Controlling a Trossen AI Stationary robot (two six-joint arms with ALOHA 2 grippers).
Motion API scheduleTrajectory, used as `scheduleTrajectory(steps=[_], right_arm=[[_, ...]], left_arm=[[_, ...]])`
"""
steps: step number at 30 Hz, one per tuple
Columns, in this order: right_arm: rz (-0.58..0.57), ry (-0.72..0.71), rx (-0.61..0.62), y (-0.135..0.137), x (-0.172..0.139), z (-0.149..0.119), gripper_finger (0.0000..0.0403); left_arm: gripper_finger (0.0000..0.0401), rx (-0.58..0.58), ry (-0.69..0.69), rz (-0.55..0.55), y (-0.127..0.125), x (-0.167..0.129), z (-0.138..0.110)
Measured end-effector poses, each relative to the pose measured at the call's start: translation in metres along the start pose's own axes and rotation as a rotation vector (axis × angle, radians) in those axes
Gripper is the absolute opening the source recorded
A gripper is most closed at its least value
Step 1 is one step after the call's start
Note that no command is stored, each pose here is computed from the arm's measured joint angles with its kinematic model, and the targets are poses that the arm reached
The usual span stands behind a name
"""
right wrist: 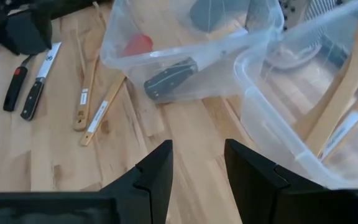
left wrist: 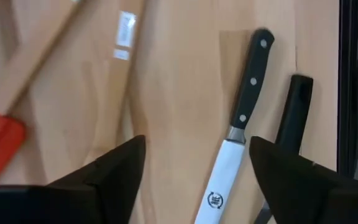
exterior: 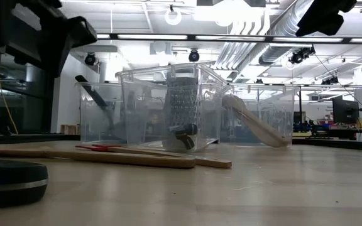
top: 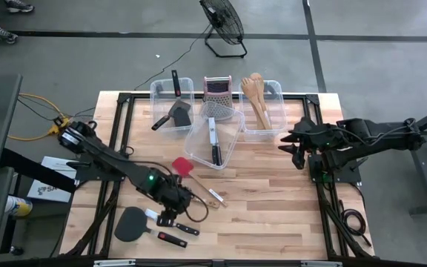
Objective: Pick & Place Kitchen Items
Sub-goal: Put the black knife into the middle transparent bin
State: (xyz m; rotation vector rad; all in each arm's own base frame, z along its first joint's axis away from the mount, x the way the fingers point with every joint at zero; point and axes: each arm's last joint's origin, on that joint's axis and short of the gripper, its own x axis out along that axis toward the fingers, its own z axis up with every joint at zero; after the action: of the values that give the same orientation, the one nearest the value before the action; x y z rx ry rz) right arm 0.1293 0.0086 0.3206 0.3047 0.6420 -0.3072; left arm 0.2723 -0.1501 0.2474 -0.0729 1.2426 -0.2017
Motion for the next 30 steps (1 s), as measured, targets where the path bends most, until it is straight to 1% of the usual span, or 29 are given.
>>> scheduleTrajectory(steps=[3,8,14,23,30], right_arm=[[-0.009,0.019,0.051,-0.001,0.000,-0.002,0.0137],[-0.010,0.068,0.117,-0.002,0.000,-0.006,0.0137],[-0.010,0.095,0.133,-0.003,0.000,-0.008,0.0137],[-0.012,0.098,0.132,-0.003,0.000,-0.008,0.0137],[-0.018,0.109,0.129,-0.004,0.000,-0.010,0.0137]], left_arm=[[0.0303,0.021,0.017,0.000,-0.008,0.014,0.000],[0.0296,0.054,0.059,0.009,-0.019,0.038,-0.002],[0.0281,0.106,0.057,-0.004,-0.032,0.059,-0.002],[0.0280,0.200,0.116,0.021,-0.043,0.082,-0.012],[0.0280,0.218,0.115,0.056,-0.045,0.094,-0.013]])
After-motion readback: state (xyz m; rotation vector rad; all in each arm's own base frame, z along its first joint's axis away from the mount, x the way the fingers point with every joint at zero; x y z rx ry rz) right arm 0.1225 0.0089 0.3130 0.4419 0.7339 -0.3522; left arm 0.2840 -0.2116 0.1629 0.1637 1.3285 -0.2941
